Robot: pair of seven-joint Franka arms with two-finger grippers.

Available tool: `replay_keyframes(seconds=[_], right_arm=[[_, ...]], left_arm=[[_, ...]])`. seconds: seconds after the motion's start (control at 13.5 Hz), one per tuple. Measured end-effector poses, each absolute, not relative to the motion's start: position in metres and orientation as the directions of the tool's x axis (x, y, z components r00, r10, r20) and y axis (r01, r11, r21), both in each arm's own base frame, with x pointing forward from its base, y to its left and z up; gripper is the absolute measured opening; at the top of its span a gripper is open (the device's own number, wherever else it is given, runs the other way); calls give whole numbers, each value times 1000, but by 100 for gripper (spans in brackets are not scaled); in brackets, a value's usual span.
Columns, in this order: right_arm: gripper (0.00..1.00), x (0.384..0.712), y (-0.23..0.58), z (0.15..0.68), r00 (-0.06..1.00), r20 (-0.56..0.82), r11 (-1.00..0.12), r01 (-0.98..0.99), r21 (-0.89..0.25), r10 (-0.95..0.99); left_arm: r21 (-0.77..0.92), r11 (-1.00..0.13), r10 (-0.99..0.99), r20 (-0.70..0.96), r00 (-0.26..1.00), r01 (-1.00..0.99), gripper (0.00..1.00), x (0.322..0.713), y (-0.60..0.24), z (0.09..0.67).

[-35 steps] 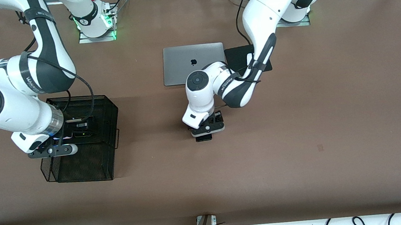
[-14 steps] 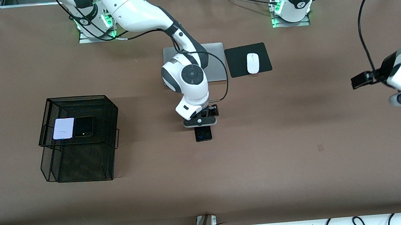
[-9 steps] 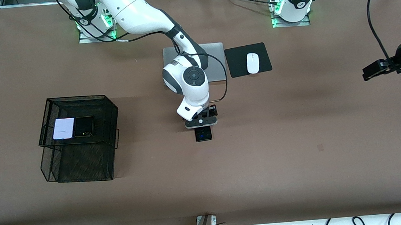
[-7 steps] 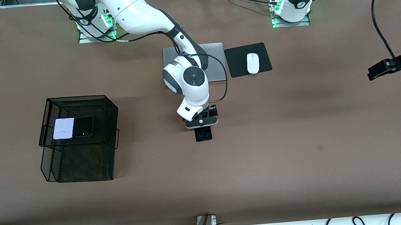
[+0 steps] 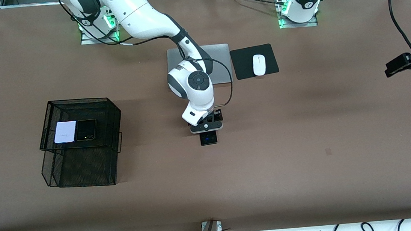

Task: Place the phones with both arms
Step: 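Carry the long phone toward the basket while the left gripper returns to rest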

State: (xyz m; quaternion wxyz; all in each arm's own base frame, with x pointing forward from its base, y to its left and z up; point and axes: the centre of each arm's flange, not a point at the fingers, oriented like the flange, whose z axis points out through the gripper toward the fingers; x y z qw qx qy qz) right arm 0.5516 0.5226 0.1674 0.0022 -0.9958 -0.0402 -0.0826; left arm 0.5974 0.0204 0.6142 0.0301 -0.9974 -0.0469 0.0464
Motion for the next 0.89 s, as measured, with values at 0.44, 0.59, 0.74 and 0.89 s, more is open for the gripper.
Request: replay_keyframes(seconds=[0.44,0.59,0.74,0.89], right_arm=[[79,562,520,184,979,190,-997,74,-3,72],[79,587,498,226,980,195,-999,32,35,38],[79,623,450,294,979,200,-998,16,67,30],[79,661,378,357,980,192,-997,45,68,58]], left_arm=[[-77,-996,-25,-150,988,-37,100,566,-21,611],[-77,-994,-57,-177,982,-72,100,560,-27,608],[-72,-994,-69,-181,981,-83,100,558,-20,610],[-47,-997,-56,-173,983,-65,100,555,-11,615]])
